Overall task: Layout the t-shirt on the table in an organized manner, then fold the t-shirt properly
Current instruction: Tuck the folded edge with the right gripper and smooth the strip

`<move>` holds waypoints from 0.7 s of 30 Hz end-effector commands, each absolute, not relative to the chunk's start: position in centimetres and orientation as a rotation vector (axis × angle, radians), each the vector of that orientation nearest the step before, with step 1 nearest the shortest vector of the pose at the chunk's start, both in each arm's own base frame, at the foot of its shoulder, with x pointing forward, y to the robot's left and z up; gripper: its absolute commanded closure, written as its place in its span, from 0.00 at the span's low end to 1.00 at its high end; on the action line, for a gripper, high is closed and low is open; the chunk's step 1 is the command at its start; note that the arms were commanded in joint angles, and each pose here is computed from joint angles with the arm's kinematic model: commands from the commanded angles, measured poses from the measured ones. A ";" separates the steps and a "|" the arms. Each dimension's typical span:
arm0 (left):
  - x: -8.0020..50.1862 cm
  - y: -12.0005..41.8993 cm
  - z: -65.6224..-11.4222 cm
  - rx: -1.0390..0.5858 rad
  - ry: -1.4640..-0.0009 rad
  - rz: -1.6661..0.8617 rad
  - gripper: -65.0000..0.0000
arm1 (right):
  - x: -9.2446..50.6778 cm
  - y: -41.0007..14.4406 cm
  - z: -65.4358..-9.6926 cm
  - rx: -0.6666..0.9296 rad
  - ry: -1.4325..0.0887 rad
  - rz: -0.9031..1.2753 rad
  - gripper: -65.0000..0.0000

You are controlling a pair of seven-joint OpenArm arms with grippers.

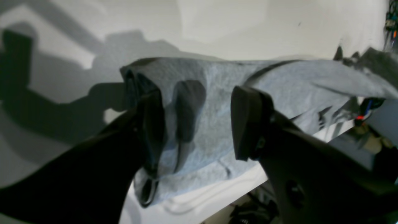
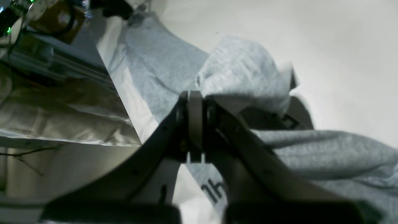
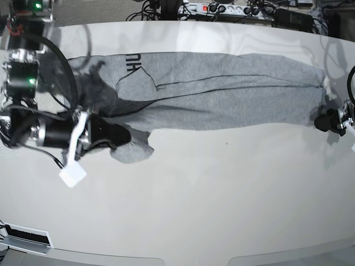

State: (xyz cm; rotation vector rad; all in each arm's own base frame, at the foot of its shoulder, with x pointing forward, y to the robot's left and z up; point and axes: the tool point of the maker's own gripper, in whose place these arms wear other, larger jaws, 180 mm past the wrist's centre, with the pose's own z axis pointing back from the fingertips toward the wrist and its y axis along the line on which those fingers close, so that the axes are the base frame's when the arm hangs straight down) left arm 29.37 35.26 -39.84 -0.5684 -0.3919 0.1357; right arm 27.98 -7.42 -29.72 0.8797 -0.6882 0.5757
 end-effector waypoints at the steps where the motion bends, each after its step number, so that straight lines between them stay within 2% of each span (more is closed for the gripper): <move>1: 30.5 36.3 -38.1 -0.556 -0.444 0.127 0.47 | 27.6 -7.8 -29.2 0.876 -0.703 0.590 1.00; 9: 30.5 36.4 -38.1 -0.556 -0.444 0.127 0.47 | 22.5 -10.2 -35.2 0.753 -0.498 0.544 1.00; 21: 30.5 36.4 -38.1 -0.555 -0.444 0.127 0.47 | 21.8 -11.2 -36.8 0.679 -0.446 0.546 1.00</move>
